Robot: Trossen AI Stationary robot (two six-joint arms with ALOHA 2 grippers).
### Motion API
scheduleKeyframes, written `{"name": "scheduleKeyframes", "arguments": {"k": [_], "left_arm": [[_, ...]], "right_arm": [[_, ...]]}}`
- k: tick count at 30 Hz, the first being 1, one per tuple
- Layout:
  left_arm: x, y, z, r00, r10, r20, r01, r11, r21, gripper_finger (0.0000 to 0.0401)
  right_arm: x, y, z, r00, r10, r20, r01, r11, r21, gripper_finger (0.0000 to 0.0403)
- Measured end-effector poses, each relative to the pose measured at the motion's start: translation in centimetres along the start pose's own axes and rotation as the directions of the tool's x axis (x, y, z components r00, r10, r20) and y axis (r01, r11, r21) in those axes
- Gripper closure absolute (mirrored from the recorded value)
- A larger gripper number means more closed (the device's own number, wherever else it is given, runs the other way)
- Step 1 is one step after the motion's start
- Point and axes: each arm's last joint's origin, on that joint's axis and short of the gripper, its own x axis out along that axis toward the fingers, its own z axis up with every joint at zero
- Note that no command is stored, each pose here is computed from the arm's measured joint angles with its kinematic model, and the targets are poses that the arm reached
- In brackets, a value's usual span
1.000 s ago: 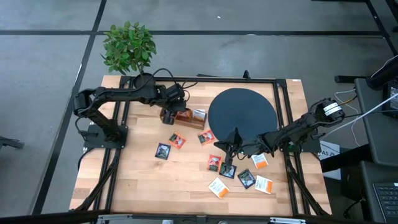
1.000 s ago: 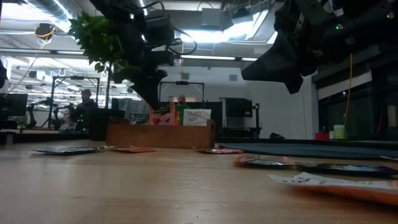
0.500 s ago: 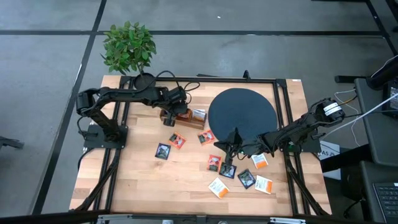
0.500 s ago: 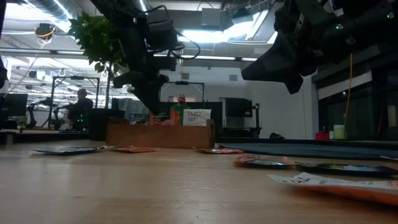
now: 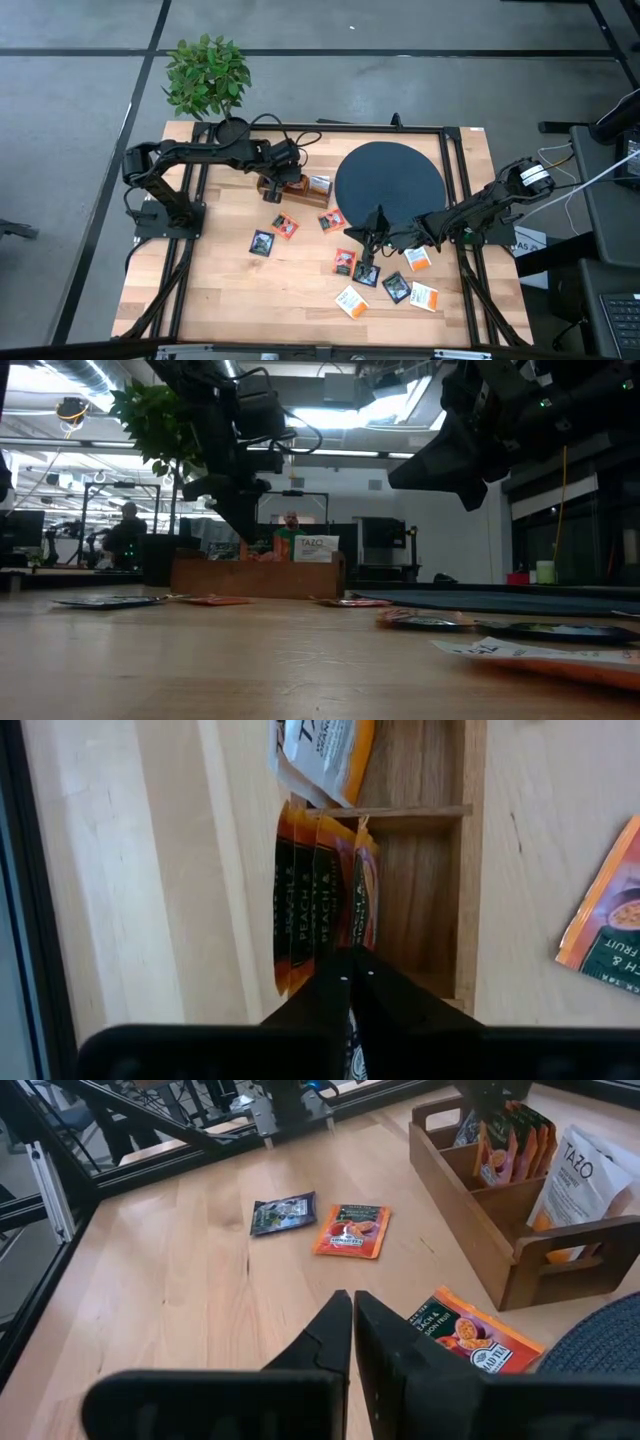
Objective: Pick & Place Tea
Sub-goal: Put the orange tea bag into the middle section of the wooden organizer, then put the left white tea bag into the right section of the wooden organizer
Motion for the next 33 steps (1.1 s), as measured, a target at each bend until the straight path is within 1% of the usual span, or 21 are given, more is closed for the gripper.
{"name": "scheduleKeyframes", "arguments": {"k": [4, 11, 17, 20, 24, 28, 33], "left_arm": [[0.0, 0.1, 0.1, 1.000, 0.005, 0.009, -0.005, 1.000, -0.004, 0.0369], [-0.1, -0.1, 0.6, 0.999, 0.029, 0.038, -0.029, 1.000, 0.007, 0.0321], [-1.2, -0.2, 1.9, 0.996, 0.078, 0.051, -0.080, 0.996, 0.042, 0.0297], [-1.9, -0.4, 2.5, 0.995, 0.092, 0.040, -0.095, 0.994, 0.058, 0.0292], [-3.1, -0.7, 3.1, 0.992, 0.123, -0.020, -0.121, 0.989, 0.090, 0.0294], [-4.3, -1.3, 3.9, 0.987, 0.149, -0.059, -0.143, 0.985, 0.095, 0.0301], [-5.9, -2.4, 4.7, 0.983, 0.156, -0.097, -0.149, 0.986, 0.074, 0.0315]], "right_arm": [[0.0, 0.0, 0.0, 1.000, 0.000, 0.000, 0.000, 1.000, 0.000, 0.0382], [0.0, 0.0, 0.0, 1.000, 0.000, -0.001, 0.000, 1.000, 0.000, 0.0382], [0.0, 0.0, 0.0, 1.000, -0.001, -0.002, 0.001, 1.000, -0.002, 0.0382], [0.0, 0.0, 0.0, 1.000, -0.001, -0.002, 0.001, 1.000, -0.001, 0.0382], [0.0, 0.0, 0.0, 1.000, -0.001, -0.002, 0.001, 1.000, -0.003, 0.0382], [0.0, 0.0, 0.0, 1.000, -0.001, -0.002, 0.001, 1.000, -0.005, 0.0382], [0.0, 0.0, 0.0, 1.000, 0.000, -0.002, 0.000, 1.000, -0.005, 0.0382]]}}
